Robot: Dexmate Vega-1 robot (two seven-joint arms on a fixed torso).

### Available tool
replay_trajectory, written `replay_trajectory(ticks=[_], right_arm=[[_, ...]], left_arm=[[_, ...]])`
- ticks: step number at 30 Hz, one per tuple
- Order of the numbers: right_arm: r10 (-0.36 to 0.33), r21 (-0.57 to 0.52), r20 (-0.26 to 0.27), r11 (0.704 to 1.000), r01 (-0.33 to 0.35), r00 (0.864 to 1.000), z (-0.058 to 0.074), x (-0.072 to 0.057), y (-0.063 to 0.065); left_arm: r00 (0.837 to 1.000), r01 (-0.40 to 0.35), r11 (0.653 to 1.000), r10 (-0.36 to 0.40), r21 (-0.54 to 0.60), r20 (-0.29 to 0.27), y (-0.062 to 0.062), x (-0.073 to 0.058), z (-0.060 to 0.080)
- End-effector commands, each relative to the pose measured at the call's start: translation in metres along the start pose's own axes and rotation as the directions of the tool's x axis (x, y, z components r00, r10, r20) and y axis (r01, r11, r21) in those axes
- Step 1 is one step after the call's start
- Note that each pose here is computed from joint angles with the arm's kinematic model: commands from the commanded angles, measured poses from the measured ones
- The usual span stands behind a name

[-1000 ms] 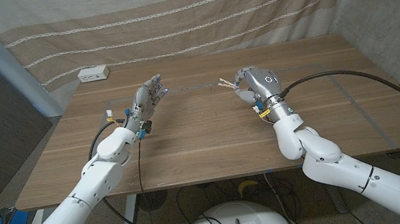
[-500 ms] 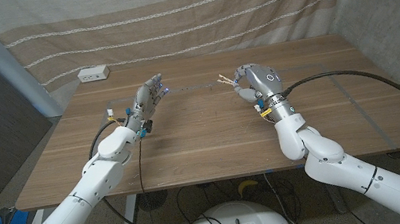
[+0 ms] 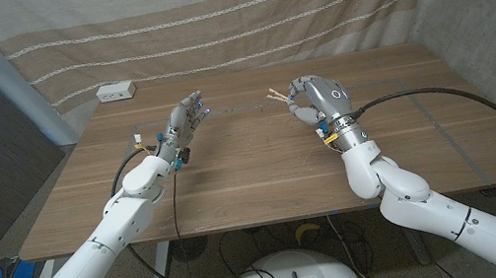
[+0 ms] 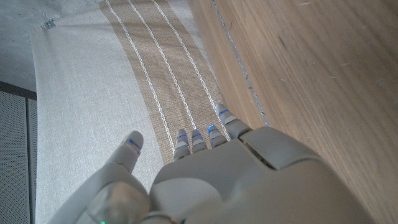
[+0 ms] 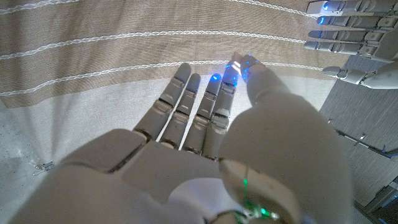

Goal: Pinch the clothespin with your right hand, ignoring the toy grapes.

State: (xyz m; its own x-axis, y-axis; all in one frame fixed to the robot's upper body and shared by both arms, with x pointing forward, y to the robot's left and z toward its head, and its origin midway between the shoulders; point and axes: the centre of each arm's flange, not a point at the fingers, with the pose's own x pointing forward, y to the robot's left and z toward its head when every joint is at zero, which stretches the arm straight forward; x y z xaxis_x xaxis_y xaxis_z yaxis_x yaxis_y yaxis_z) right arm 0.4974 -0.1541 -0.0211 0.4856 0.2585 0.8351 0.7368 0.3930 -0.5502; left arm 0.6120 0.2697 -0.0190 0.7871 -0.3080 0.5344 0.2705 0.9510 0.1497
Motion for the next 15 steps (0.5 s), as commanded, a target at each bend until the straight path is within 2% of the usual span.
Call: replay_trajectory(ticks=[1,15], right_arm=[[-0.025,0.009,0.022,1.0,0.025,0.999,0.0047,0.0002,-0.0035],[-0.025,0.004,0.02,1.0,0.025,0.999,0.0092,0.002,-0.002]], left_arm=[[1.0,0.005,1.0,-0.005,0.001,-0.002,0.0015,0.003,-0.001],[1.0,0.011,1.0,-0.011,-0.003,-0.003,0.0057,0.0039,-0.0026]])
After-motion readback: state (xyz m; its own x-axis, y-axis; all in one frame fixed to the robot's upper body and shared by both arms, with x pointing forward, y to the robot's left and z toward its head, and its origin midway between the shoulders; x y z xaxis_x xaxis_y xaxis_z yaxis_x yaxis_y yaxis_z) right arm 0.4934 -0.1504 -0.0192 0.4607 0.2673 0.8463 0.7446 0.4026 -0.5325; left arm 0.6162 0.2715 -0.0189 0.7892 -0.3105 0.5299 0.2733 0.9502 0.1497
